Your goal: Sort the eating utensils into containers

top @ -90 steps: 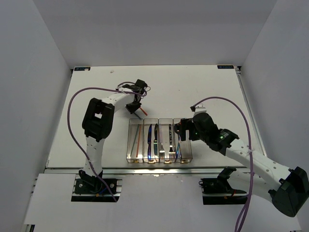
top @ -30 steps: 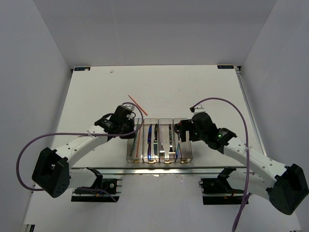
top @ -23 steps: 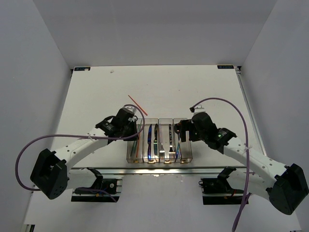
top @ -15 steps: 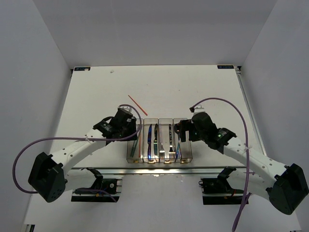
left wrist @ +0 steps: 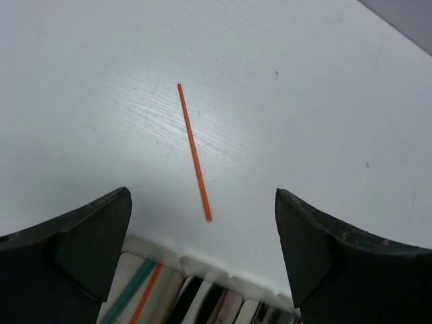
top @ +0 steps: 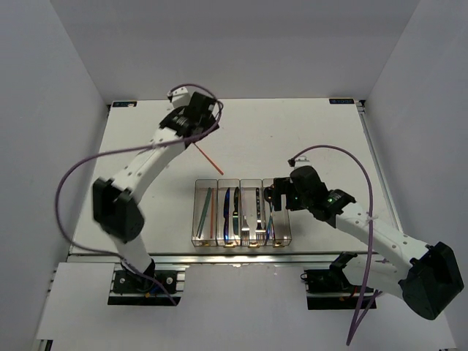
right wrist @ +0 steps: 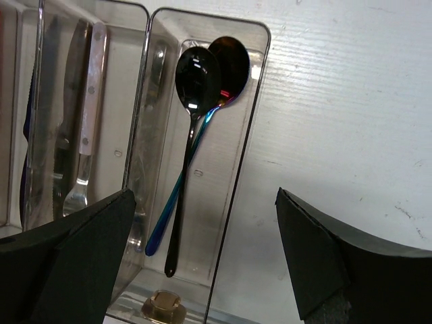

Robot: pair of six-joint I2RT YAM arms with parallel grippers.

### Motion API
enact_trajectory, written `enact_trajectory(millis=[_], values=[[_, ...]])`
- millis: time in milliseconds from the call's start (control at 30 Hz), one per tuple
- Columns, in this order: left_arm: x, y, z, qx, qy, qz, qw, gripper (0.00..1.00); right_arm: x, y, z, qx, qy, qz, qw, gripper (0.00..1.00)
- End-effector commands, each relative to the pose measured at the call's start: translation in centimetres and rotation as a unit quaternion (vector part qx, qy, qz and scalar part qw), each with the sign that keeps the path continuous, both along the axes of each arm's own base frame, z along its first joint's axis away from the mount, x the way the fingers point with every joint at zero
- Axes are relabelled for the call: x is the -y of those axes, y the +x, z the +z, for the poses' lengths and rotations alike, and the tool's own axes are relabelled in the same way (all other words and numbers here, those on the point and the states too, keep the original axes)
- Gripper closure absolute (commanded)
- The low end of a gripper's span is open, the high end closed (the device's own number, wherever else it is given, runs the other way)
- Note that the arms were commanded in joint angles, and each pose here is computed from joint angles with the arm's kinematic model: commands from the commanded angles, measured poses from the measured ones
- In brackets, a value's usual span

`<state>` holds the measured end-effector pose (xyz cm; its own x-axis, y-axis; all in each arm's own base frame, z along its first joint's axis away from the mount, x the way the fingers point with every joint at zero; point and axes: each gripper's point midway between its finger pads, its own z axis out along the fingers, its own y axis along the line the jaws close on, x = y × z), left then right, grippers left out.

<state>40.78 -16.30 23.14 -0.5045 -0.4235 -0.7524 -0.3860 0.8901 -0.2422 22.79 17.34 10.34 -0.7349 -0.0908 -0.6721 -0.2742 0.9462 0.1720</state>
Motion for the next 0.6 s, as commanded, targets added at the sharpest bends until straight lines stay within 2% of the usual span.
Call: enact_trajectory(millis=[0,33,100,167,300,400,433,567], values=[[-0.9,2.3,-4.5,-0.08,0.036,0.073,0.993,0.06,-0.5,1.7,3.2,0.039,0.036,-0.012,0.999,0.11],[-0.6,3.4,-7.3,-0.107,0.048,0.081,0.99,0.07,-0.3,1.7,3.3,0.04,0.036,-0.015,0.998,0.11],[0.6,4.8,-8.2,-0.116,0.022,0.089,0.989,0.09,0.3,1.8,3.8,0.046,0.041,-0.023,0.998,0.11],[1.6,5.2,-11.4,-0.148,0.007,0.093,0.985,0.1,0.5,1.8,4.1,0.049,0.047,-0.023,0.997,0.11],[2.3,5.0,-15.2,-0.177,-0.005,0.109,0.978,0.11,0.8,1.7,4.0,0.051,0.044,-0.021,0.998,0.11],[2.9,4.6,-16.8,-0.185,-0.022,0.103,0.977,0.13,1.0,1.5,3.5,0.049,0.039,-0.02,0.998,0.11],[3.1,4.6,-17.0,-0.185,-0.026,0.101,0.977,0.17,1.2,1.5,3.4,0.05,0.038,-0.02,0.998,0.11],[3.2,4.4,-18.3,-0.198,-0.026,0.101,0.975,0.18,1.2,1.4,3.2,0.05,0.041,-0.019,0.998,0.11]])
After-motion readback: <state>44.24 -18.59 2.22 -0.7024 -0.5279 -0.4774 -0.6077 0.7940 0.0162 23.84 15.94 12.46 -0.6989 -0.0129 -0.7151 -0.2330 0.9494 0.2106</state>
